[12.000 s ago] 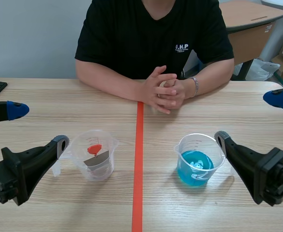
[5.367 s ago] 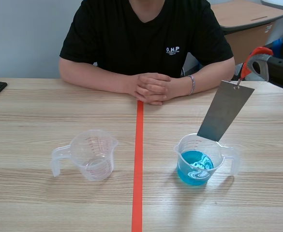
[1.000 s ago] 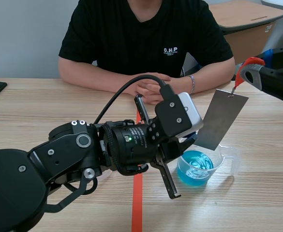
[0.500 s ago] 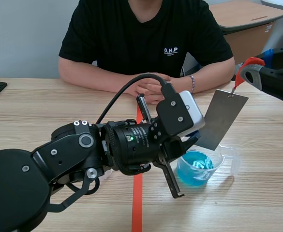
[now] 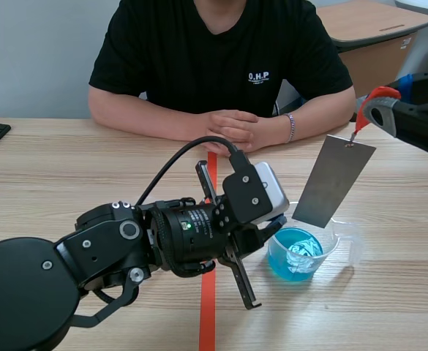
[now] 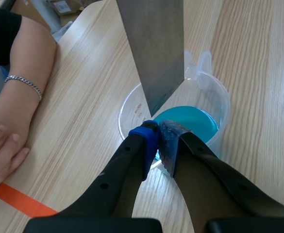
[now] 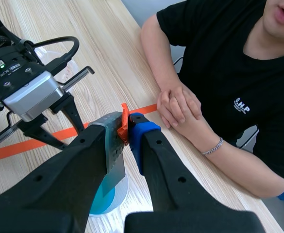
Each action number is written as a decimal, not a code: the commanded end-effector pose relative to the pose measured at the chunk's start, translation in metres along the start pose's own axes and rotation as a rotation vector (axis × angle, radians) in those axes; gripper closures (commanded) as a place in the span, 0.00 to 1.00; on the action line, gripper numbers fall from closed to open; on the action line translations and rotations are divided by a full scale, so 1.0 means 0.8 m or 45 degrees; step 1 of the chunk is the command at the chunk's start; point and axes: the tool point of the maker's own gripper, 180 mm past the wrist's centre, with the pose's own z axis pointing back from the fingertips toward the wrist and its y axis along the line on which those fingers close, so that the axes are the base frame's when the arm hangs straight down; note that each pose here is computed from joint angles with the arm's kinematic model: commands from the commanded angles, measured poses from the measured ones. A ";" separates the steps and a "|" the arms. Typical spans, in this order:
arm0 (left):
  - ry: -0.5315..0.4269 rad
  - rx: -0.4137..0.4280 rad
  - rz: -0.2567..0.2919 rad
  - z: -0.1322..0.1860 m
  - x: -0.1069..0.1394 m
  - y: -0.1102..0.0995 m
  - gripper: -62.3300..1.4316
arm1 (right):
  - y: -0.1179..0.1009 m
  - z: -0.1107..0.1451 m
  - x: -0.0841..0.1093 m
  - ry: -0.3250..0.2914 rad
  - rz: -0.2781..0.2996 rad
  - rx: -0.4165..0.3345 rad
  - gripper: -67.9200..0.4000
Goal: Do the redox reaction experiment.
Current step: 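Point at the plate with the left hand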
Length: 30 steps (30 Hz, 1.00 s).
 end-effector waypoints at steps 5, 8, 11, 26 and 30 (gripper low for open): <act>-0.061 0.052 -0.030 -0.003 0.021 0.018 0.91 | -0.002 -0.001 0.012 -0.040 0.018 0.012 0.97; -0.061 0.052 -0.030 -0.003 0.021 0.018 0.91 | -0.002 -0.001 0.012 -0.040 0.018 0.012 0.97; -0.061 0.051 -0.029 -0.003 0.021 0.017 0.91 | -0.002 -0.001 0.012 -0.040 0.018 0.012 0.97; -0.061 0.046 -0.028 -0.003 0.021 0.016 0.91 | -0.002 -0.001 0.011 -0.039 0.018 0.012 0.97; -0.060 0.048 -0.013 0.000 0.019 0.018 0.91 | -0.002 -0.001 0.011 -0.039 0.018 0.012 0.97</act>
